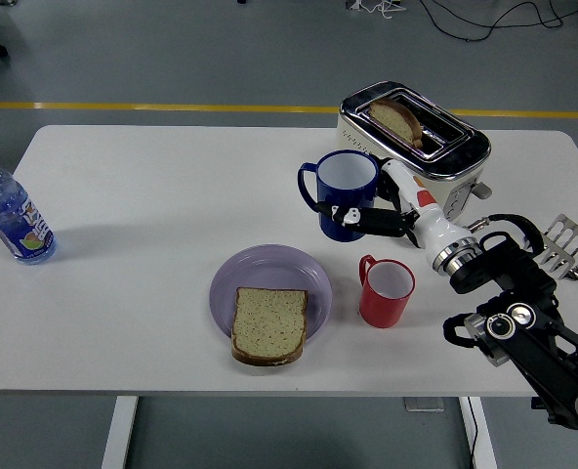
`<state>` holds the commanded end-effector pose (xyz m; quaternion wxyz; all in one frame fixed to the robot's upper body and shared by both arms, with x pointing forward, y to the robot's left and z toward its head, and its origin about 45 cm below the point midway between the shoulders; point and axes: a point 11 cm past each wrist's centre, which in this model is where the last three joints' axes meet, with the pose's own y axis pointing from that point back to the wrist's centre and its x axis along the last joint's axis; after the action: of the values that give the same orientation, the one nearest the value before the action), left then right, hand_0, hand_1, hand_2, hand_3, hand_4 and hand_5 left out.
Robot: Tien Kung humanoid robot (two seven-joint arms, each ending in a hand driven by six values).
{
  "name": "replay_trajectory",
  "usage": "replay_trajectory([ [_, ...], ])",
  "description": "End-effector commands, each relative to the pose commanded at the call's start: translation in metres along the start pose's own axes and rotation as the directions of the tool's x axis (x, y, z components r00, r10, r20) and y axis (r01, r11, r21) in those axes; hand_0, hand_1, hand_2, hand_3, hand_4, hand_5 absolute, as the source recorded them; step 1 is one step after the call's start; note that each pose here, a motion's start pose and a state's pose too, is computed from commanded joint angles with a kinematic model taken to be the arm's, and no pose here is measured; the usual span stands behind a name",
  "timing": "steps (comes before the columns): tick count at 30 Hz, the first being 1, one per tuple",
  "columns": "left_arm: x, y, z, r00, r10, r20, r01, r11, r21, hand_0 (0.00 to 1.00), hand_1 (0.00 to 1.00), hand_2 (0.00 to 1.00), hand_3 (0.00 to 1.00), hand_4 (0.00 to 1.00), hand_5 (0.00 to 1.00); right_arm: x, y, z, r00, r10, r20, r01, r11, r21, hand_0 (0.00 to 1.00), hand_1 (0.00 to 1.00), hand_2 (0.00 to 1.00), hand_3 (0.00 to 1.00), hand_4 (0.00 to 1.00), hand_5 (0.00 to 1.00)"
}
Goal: Pick up the cup,pour liquid into bread,place the cup on the desk
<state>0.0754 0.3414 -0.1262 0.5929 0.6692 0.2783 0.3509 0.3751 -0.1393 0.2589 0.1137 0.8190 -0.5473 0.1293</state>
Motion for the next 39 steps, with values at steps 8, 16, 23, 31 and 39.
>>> replay_trajectory([
  [8, -0.001, 0.0, -0.001, 1.0, -0.004, -0.007, 0.004, 1.0, 0.001, 0.67, 0.738, 0.74, 0.635, 0.399, 0.998, -0.014, -0.02, -0.002, 0.994, -0.02, -0.103, 0.021, 1.0, 0.007, 0.318, 0.298, 0.489, 0.547, 0.726, 0.002],
  [16, -0.001, 0.0, 0.0, 1.0, -0.003, -0.006, 0.003, 1.0, 0.0, 0.669, 0.737, 0.74, 0.635, 0.398, 0.998, -0.02, -0.032, -0.005, 0.955, -0.012, -0.296, 0.028, 0.998, 0.05, 0.327, 0.301, 0.487, 0.549, 0.721, 0.002],
  [23, -0.001, 0.0, 0.0, 1.0, -0.004, -0.007, 0.004, 1.0, -0.002, 0.67, 0.738, 0.739, 0.635, 0.398, 0.998, -0.028, -0.032, -0.005, 0.904, -0.027, -0.426, 0.069, 0.994, 0.082, 0.332, 0.304, 0.486, 0.549, 0.717, 0.006],
  [31, -0.002, 0.0, 0.0, 1.0, -0.006, -0.005, 0.006, 1.0, -0.001, 0.67, 0.738, 0.74, 0.635, 0.399, 0.998, -0.038, -0.035, -0.015, 0.818, -0.031, -0.574, 0.131, 0.982, 0.134, 0.353, 0.321, 0.49, 0.55, 0.709, 0.015],
  [39, -0.002, 0.0, 0.0, 1.0, -0.007, -0.008, 0.007, 1.0, -0.001, 0.67, 0.738, 0.74, 0.634, 0.399, 0.998, -0.045, -0.04, -0.024, 0.695, 0.009, -0.719, 0.177, 0.967, 0.183, 0.364, 0.333, 0.493, 0.551, 0.704, 0.018],
])
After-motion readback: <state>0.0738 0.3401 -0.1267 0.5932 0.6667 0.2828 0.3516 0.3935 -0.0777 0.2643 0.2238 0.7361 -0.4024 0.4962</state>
